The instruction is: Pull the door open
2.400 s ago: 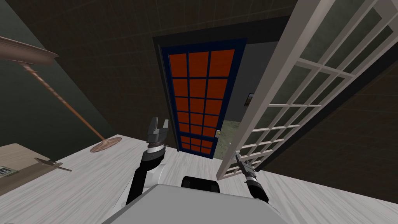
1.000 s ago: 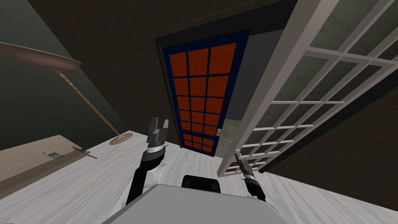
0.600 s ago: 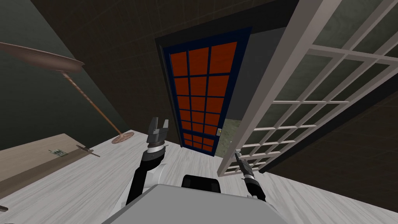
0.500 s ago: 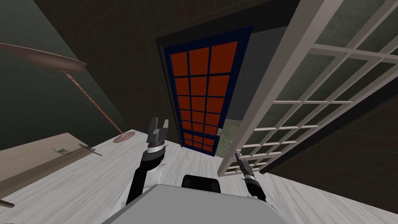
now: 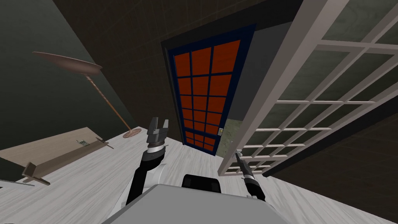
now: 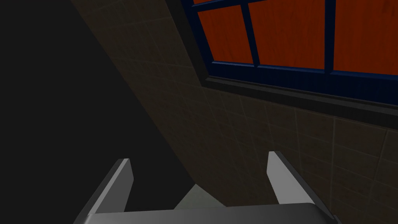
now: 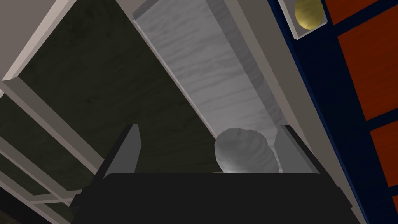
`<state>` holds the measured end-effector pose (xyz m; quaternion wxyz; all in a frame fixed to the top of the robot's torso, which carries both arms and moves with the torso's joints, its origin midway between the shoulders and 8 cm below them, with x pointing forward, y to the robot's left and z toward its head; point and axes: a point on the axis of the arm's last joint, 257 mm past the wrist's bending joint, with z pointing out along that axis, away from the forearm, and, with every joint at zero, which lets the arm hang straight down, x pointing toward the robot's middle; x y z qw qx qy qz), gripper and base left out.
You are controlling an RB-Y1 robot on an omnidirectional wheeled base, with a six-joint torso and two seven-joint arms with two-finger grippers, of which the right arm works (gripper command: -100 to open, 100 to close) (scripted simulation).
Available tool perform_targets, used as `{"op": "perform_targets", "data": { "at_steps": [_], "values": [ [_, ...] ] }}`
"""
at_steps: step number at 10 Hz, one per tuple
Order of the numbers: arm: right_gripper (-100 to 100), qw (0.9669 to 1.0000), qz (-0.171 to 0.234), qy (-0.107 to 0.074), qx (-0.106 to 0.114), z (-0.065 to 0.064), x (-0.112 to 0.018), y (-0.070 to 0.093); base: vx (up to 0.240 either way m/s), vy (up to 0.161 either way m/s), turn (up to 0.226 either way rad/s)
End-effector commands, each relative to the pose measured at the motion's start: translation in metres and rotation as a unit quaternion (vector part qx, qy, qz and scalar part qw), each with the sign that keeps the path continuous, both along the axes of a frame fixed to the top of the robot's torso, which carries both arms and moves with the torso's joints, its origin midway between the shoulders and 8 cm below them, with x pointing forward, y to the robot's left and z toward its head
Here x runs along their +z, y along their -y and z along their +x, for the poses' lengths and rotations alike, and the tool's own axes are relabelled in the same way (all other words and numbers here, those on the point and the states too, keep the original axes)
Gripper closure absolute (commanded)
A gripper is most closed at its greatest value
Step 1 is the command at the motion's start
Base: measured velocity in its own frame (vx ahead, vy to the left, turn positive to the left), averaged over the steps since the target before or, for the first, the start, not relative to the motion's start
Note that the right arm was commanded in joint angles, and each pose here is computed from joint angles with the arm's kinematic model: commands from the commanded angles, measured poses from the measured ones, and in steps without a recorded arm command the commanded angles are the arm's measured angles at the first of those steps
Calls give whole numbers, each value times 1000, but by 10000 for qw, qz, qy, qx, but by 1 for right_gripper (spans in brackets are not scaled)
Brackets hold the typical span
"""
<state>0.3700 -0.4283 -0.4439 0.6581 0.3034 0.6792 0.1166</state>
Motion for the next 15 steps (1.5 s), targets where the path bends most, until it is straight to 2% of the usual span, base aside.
{"op": "perform_targets", "data": {
  "at_steps": [1,3,4,5,6,7,8,9,14,15],
  "values": [
    [100,9996,199,94,-181,-2,5,18,-53,-44,140],
    [100,9987,425,167,-222,-2,6,19,-42,-27,71],
    [100,9985,488,94,-249,-7,0,19,-23,-22,33],
    [100,9974,634,237,-260,-1,7,20,-36,-27,81],
    [100,9972,655,242,-262,-1,7,20,-43,-16,55],
    [100,9970,701,102,-305,-9,-4,19,-14,-2,15],
    [100,9972,655,242,-262,-1,7,20,-3,-1,-13],
    [100,9953,863,314,-301,0,8,20,-19,-4,75],
    [100,9953,863,314,-301,0,8,20,-11,-7,17],
    [100,9929,1074,387,-341,0,9,21,-37,-18,86]
  ]
}}
